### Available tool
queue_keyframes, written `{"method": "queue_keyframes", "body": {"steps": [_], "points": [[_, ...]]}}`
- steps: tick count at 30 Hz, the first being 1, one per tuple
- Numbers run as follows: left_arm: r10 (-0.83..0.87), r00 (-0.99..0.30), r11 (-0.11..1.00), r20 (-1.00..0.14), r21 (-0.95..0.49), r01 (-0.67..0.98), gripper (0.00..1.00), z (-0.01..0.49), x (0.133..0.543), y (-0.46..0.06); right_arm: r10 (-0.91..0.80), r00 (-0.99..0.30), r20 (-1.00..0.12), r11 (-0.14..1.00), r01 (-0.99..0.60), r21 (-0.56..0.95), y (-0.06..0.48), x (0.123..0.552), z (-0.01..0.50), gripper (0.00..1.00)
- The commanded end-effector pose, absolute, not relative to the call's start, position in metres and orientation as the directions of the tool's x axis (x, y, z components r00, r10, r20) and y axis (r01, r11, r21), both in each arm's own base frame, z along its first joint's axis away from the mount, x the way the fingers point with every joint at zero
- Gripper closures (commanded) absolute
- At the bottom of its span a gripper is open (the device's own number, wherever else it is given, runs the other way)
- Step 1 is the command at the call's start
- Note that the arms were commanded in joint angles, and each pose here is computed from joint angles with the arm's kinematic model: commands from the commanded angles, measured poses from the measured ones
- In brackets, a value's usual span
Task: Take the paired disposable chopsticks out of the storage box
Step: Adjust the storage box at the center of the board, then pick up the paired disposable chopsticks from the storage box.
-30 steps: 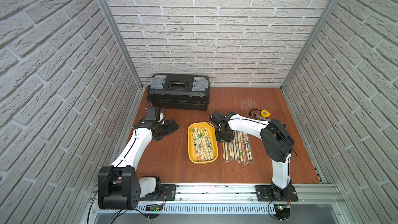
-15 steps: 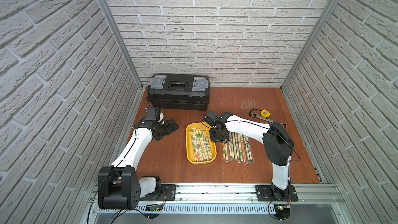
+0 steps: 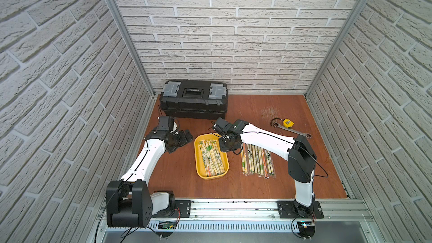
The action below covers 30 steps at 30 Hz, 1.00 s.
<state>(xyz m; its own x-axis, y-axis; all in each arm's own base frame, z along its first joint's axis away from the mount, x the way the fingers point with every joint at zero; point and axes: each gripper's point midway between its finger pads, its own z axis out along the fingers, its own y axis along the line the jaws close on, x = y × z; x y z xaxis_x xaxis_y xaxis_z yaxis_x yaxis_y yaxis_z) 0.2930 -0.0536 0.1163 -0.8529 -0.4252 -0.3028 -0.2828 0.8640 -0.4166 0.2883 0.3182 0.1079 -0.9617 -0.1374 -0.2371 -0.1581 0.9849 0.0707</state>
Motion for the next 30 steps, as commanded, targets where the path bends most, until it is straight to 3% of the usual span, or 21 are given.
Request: {"method": "queue_keyframes", "body": {"steps": [1,12,30], "points": [[-0.452,-0.836,0.864,-0.310,-0.387,-0.323,0.02,0.115,0.291,-0.041,-0.196,-0.939,-0.283,0.968,-0.232,0.099,0.340,0.285,0.129,0.76],[-0.560,-0.789,0.793,-0.254,-0.439,-0.422,0.02,0.109,0.294,-0.016,-0.331,-0.916,-0.228,0.922,-0.365,0.128,0.397,0.272,0.087,0.73],[-0.573,-0.783,0.781,-0.242,-0.452,-0.432,0.02,0.107,0.293,-0.016,-0.377,-0.913,-0.157,0.916,-0.392,0.084,0.409,0.270,0.044,0.73]]}}
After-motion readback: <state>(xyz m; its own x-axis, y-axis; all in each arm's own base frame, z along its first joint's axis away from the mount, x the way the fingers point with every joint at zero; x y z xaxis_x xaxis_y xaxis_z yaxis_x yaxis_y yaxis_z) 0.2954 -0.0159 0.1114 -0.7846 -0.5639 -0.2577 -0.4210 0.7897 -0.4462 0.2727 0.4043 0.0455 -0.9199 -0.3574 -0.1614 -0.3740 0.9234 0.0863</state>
